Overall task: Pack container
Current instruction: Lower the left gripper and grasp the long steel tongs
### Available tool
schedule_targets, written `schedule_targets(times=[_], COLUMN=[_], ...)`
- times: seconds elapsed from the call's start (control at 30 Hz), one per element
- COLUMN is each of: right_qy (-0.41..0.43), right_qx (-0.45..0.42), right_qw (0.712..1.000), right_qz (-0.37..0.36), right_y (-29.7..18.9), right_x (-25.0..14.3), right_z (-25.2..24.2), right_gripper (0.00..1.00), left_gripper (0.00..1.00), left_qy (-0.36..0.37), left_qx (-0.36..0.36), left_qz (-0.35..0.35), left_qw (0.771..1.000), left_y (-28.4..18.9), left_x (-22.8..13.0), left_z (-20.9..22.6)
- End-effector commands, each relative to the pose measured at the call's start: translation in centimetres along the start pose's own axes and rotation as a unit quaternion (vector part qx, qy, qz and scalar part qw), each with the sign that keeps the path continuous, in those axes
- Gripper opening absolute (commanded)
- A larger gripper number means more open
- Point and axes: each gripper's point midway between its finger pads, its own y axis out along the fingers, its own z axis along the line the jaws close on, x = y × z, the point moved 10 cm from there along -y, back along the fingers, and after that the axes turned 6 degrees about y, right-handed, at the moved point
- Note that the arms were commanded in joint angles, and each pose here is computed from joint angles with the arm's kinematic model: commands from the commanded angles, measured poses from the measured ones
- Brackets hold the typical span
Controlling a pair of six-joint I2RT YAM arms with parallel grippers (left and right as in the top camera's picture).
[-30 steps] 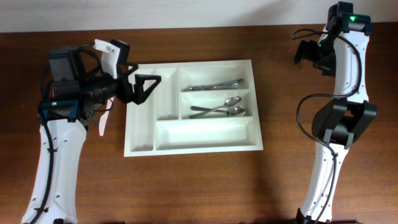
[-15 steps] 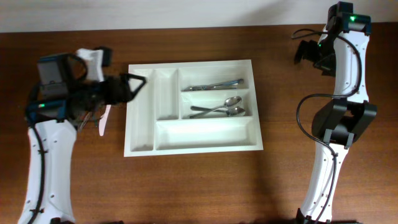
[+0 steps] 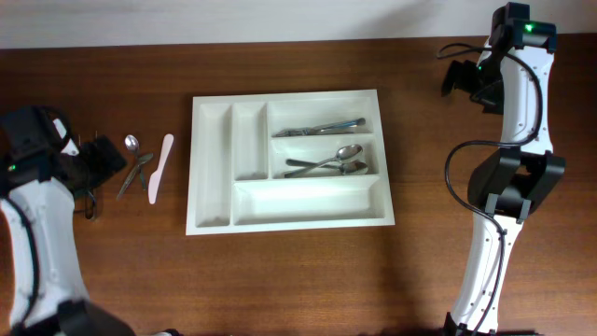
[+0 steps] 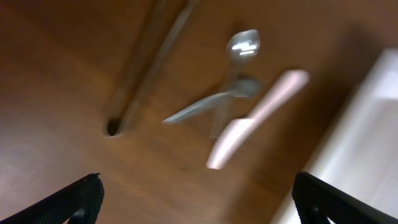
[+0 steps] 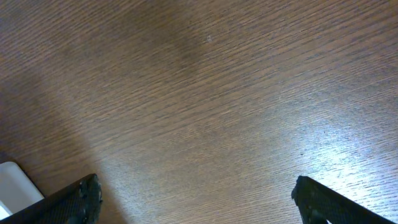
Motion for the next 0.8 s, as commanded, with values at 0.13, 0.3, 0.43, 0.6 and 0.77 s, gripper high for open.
schedule_targets(times=[0.13,0.3,0.43,0.6,0.77], right_qy=[0.004,0.004,0.004,0.004,0.005], right_qx=[0.002,0.002,0.002,0.002,0.002], right_qw=[1.000,1.000,1.000,1.000,1.000], right_qz=[-0.007,-0.007,-0.007,-0.007,-0.007], right_y=[-0.3,-0.3,-0.3,-0.3,-0.3], right_x=[0.1,0.1,0.1,0.1,0.1], right_z=[0.2,0.2,0.2,0.2,0.1], right_gripper=[0.99,0.99,0.99,0.99,0.99], left_gripper=[0.99,0.99,0.99,0.99,0.99], left_qy=[0.000,0.019,0.050,0.118,0.196], left_qx=[0.083,0.088,0.082,0.071,0.066], left_qz=[0.102,0.161,0.150,0.113,0.068], left_qw=[0.991,0.983,0.984,0.984,0.976], left_y=[6.9,9.1,9.3,9.7,10.0], left_x=[-0.8,-2.1,-1.7,-0.5,0.9], left_z=[1.2,1.3,1.4,1.3,1.2])
